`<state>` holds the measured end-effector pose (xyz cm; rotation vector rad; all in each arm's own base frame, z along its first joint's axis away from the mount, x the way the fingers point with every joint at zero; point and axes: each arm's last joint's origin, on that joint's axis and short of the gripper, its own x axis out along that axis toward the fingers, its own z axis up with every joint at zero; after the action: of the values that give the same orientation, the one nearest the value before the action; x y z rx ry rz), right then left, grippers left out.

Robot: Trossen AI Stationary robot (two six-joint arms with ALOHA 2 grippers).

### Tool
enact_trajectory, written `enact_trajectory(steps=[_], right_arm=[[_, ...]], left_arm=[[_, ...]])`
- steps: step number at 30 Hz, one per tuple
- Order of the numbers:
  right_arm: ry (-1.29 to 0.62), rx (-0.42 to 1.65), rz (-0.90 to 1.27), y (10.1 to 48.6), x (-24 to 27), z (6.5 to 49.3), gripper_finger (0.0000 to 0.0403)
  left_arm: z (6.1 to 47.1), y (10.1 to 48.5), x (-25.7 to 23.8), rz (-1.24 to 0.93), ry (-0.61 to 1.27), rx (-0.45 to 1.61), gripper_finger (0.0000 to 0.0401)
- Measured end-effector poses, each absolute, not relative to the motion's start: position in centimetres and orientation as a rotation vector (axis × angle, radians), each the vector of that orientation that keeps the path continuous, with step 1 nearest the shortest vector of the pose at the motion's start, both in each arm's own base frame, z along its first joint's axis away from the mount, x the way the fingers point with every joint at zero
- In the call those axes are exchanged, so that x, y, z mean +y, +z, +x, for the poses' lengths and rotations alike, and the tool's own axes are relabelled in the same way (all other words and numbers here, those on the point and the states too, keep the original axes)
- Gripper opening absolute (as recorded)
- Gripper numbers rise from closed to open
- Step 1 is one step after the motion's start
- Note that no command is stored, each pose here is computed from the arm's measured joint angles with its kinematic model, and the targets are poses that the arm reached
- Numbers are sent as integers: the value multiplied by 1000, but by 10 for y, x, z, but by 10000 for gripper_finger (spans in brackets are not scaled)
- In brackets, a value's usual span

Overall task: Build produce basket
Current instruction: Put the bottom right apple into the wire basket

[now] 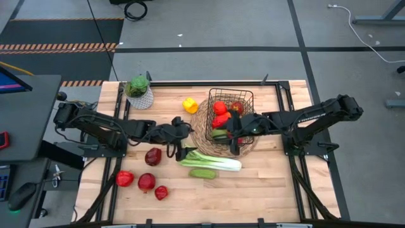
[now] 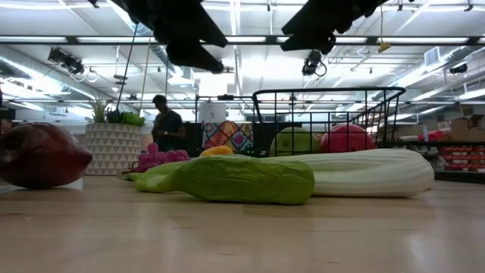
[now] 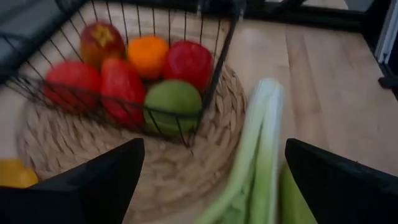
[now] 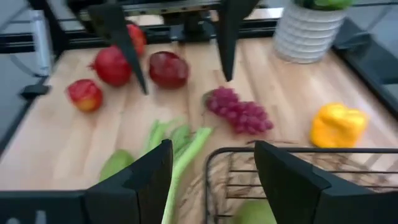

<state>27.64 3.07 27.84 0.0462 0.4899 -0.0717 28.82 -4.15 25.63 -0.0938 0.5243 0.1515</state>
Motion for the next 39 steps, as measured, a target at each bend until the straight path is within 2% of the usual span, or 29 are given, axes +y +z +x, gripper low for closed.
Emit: enact_trajectory(steps=[7, 12, 15, 18, 22, 26, 31, 39], right_arm=[[-50, 523, 104, 269, 32, 278, 231], [-32, 531, 52, 271, 33, 279, 231], [-61, 519, -23, 284, 39, 279, 231], [-136, 543, -149, 298, 50, 275, 231], [-248, 590, -290, 308, 63, 266, 231], [-351, 610, -374, 308, 68, 259, 231], [-357, 647, -410, 305, 68, 256, 231], [-368, 656, -403, 304, 66, 256, 231]], left_arm=[[282, 249, -52, -129, 140, 605, 396], [281, 249, -55, -202, 157, 601, 396], [282, 249, -50, -173, 171, 601, 396], [278, 250, -45, -235, 219, 662, 396], [269, 277, -50, -262, 271, 798, 396], [257, 299, -68, -218, 320, 857, 396], [242, 304, -99, -251, 291, 873, 396], [224, 282, -172, -218, 126, 943, 396]])
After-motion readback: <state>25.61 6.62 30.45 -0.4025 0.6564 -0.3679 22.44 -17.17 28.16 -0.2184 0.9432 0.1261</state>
